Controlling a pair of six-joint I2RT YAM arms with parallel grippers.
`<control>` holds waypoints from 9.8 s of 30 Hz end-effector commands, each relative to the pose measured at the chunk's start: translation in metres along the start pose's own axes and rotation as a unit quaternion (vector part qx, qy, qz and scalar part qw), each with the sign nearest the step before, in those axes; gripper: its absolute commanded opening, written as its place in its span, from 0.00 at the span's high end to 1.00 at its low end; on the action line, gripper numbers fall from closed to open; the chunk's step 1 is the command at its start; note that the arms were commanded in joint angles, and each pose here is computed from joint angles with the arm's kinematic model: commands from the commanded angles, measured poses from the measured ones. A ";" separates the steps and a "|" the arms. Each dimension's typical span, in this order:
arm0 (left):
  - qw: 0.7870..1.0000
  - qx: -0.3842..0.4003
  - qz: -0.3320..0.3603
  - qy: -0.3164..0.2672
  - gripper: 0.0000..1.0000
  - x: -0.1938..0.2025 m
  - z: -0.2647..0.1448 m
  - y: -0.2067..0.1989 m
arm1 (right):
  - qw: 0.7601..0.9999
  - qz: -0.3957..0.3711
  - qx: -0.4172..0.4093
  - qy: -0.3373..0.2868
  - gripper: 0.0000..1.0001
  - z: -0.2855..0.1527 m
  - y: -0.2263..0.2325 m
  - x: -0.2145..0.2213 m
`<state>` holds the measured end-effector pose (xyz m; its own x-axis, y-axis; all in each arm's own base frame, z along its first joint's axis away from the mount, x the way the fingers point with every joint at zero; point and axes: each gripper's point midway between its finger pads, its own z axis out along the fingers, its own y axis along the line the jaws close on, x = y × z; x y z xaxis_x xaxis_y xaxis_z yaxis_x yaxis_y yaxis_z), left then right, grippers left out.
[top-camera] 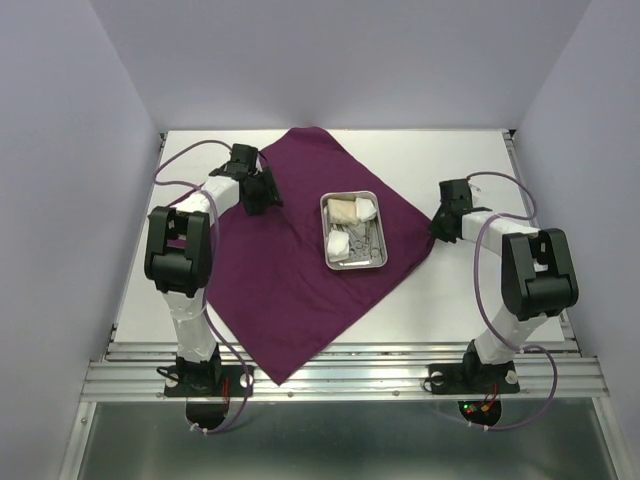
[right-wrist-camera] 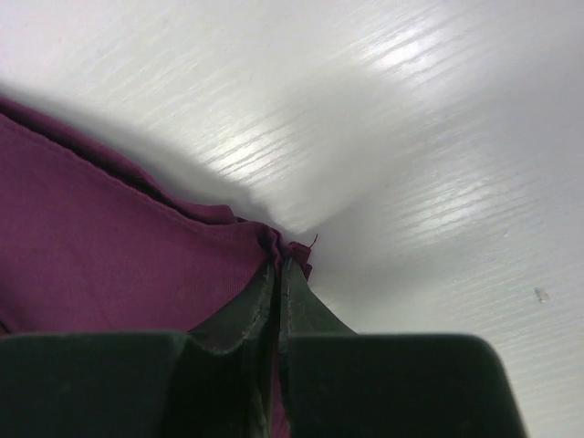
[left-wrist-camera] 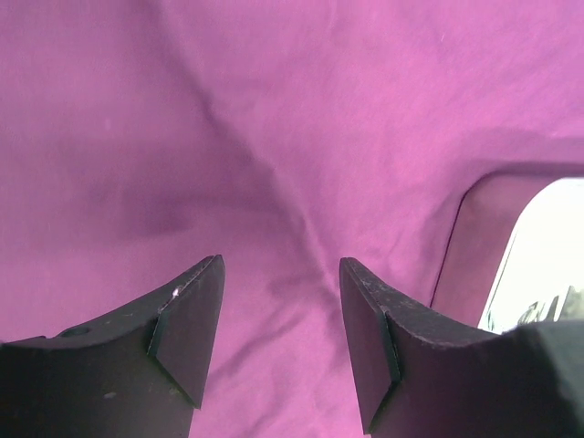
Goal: Prepare the surgical pack
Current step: Adjust the surgical kit at the center of the board, then adjust the container in the surgical kit, then pack the surgical kit at the center of the board.
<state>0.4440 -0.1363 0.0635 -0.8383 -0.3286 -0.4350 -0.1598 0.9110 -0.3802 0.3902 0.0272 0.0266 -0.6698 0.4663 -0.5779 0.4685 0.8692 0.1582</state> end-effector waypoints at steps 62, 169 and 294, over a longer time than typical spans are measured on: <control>0.996 -0.080 0.033 0.022 0.37 -0.004 0.015 0.042 | 0.990 0.084 0.098 0.049 0.75 0.054 -0.074 -0.002; 0.995 0.005 0.084 -0.046 0.37 -0.025 -0.056 -0.034 | 0.997 0.023 -0.042 -0.067 0.06 -0.058 0.009 -0.071; 0.950 0.296 -0.086 0.051 0.18 0.059 -0.031 -0.117 | 0.983 -0.050 -0.142 -0.104 0.49 -0.137 0.106 -0.037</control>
<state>0.3907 -0.2402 0.0900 -0.8897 -0.3749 -0.2605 -0.0384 0.6299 -0.7757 0.3902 0.1314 0.1600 -0.5961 0.3450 -0.7250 0.1984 0.9383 0.2834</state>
